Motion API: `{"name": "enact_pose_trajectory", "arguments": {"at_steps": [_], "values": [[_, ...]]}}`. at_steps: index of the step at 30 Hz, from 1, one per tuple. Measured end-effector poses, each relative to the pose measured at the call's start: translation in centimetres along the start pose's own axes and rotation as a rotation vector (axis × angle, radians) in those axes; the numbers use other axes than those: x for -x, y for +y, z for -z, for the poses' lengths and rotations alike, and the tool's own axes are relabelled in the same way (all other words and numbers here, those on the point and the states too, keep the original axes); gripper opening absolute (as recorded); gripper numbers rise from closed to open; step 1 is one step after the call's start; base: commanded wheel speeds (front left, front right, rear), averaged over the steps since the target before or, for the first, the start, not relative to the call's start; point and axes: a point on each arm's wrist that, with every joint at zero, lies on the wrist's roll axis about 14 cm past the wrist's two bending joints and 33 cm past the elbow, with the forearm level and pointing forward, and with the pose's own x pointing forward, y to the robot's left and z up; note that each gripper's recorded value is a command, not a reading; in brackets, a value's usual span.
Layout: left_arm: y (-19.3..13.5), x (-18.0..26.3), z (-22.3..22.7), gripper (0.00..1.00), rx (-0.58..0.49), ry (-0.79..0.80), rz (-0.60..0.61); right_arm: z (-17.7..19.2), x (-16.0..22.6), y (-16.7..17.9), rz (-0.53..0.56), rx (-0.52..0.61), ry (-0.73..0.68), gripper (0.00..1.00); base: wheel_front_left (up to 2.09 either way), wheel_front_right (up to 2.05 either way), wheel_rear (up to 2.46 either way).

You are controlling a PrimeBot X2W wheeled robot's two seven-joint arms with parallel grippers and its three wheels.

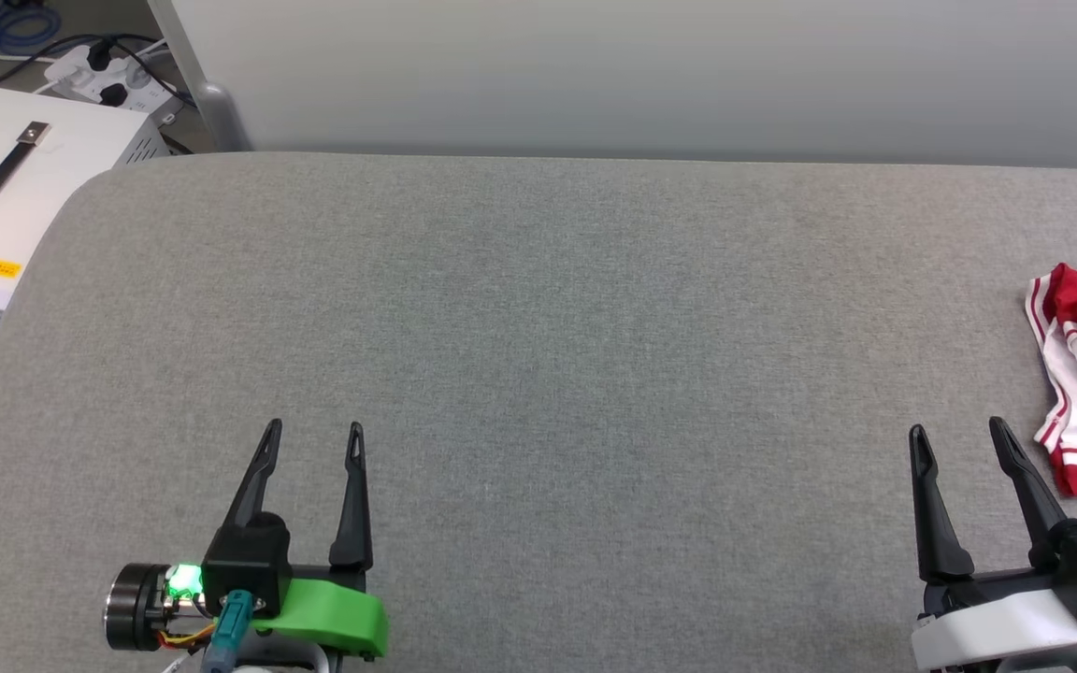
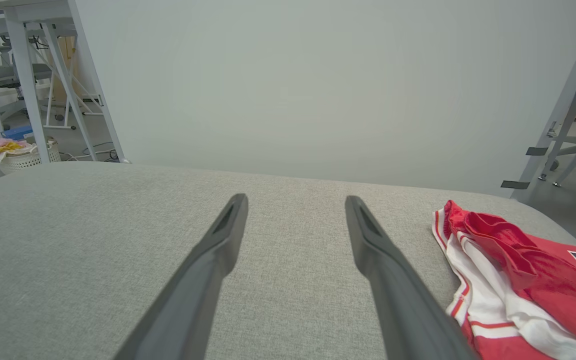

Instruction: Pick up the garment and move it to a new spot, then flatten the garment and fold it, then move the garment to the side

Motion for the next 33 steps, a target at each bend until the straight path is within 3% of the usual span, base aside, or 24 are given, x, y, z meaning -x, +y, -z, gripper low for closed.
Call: {"name": "enact_pose_trajectory", "arguments": {"at_steps": [8,9,33], "values": [[-0.16,0.02,0.18,1.0,0.001,0.005,0.004,0.32,0.47,0.02,0.011,-0.019,0.011,1.0,0.0,0.0,0.0],[-0.19,0.0,0.2,0.0,0.001,0.006,0.004,0.35,0.47,0.04,0.01,-0.019,0.012,0.0,0.0,0.0,0.0],[-0.13,-0.07,0.18,0.0,0.005,0.028,0.003,0.6,0.74,0.02,0.013,-0.009,0.044,0.0,0.0,0.0,0.0]]}}
